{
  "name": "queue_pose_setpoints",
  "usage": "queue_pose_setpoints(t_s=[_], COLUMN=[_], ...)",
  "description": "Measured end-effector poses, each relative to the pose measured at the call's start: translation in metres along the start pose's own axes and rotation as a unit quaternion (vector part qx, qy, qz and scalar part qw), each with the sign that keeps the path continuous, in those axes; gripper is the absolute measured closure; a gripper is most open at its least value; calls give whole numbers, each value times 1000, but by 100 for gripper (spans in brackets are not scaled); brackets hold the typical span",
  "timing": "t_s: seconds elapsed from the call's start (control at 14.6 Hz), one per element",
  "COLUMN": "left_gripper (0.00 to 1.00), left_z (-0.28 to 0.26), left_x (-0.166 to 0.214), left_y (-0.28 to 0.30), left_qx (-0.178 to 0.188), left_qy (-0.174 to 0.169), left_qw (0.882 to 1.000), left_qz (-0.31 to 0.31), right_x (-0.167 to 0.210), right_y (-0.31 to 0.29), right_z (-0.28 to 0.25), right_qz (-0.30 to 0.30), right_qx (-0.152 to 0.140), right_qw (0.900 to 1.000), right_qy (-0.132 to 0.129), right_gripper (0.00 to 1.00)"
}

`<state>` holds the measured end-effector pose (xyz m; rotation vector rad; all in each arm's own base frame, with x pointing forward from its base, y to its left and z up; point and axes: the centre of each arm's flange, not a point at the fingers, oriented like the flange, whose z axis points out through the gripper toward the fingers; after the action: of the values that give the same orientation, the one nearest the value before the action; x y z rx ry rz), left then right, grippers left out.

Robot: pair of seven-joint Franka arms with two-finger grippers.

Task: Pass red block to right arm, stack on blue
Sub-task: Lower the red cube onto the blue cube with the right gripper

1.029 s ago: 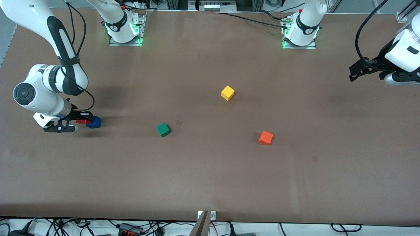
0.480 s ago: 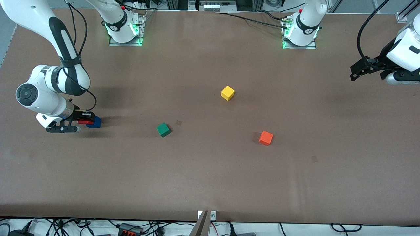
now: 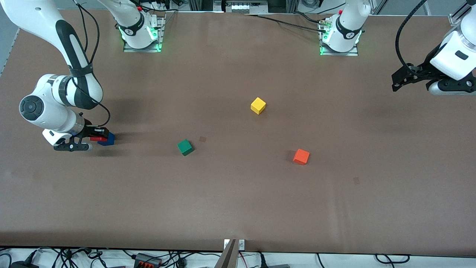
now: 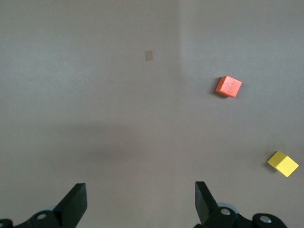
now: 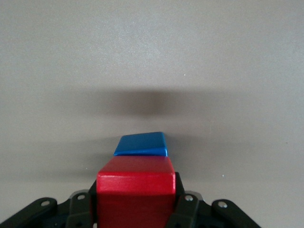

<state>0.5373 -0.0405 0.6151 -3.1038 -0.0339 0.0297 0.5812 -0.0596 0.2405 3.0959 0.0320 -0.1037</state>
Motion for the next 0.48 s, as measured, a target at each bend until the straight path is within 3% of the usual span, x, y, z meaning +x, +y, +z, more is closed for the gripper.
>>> queue_pose_setpoints(t_s=[0.48], left_gripper=[0], left_z=[0], left_x=[1], left_y=[0], left_qx=[0], left_qy=[0], left_qw=[1000], left_qz=[0], right_x=[0], right_y=[-1], right_z=[2], right_qz=[-1], right_qx=[0], right_qw=[1000], right_qy=[-2], right_gripper=[44])
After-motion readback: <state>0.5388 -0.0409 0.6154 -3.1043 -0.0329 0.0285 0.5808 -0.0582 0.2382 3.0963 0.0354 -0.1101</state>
